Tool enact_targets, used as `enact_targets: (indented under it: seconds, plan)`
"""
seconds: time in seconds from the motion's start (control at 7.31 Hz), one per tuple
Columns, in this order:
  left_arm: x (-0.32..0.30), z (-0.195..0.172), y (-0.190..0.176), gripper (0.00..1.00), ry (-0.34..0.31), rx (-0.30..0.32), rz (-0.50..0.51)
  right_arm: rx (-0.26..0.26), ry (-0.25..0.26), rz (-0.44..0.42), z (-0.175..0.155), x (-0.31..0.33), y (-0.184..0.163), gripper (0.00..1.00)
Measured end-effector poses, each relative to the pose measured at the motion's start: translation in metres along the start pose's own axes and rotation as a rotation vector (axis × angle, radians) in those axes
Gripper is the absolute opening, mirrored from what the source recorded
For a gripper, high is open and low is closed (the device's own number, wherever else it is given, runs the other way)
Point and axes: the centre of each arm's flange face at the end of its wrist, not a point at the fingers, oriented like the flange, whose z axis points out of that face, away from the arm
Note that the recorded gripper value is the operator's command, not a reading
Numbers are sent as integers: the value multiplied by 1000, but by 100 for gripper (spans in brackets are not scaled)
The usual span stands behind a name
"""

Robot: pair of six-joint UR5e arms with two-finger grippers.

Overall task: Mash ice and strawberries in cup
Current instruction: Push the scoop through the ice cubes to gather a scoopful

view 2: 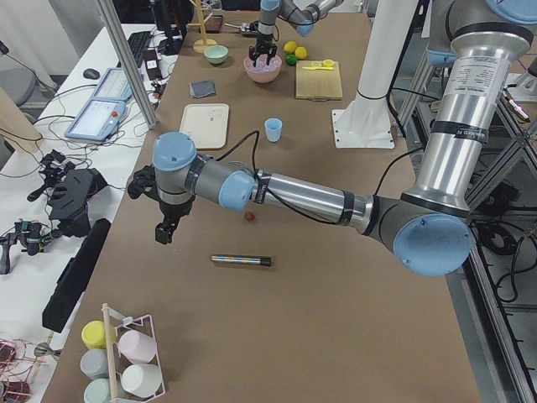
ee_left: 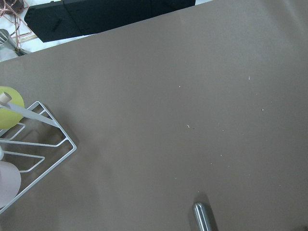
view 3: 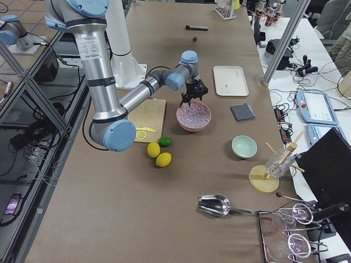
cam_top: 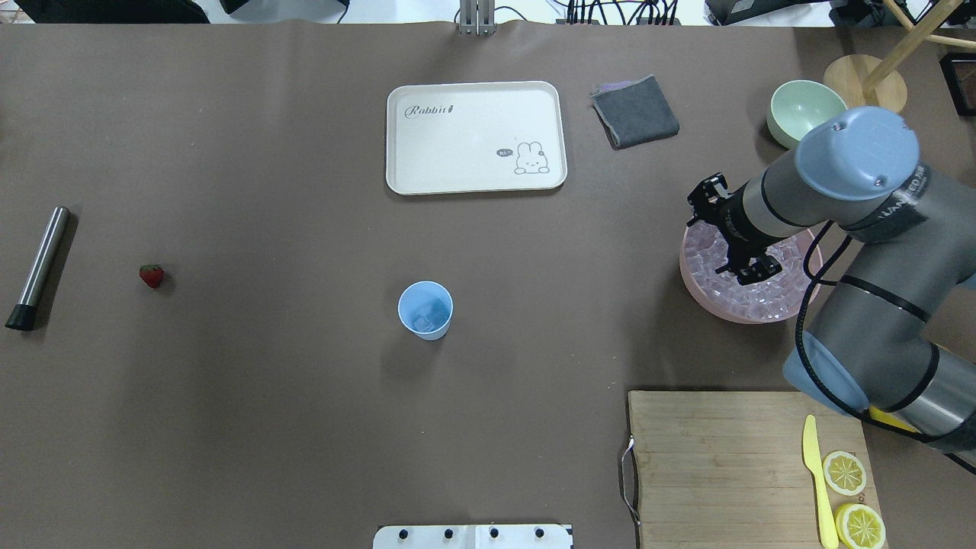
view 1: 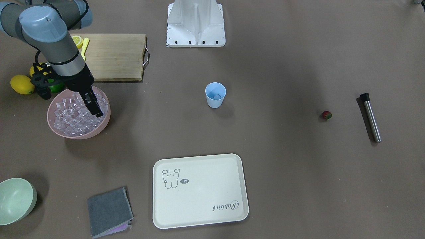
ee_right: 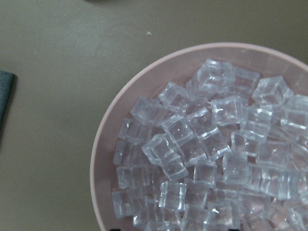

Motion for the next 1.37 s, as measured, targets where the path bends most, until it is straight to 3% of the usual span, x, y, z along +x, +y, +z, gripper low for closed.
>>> enact_targets:
  seconds: [0.27,0.68,0.96,1.37]
  plan:
    - [0,-2,-4,98,-17,5,5,37,19,25,-1,-5,16,72]
    - [1,-4,-5,98,-21,8,8,90,8,29,2,-5,12,72]
    - [3,-5,-5,98,-21,11,11,110,24,19,13,0,16,57]
    - [4,-6,-6,98,-21,13,13,133,40,26,19,2,16,58]
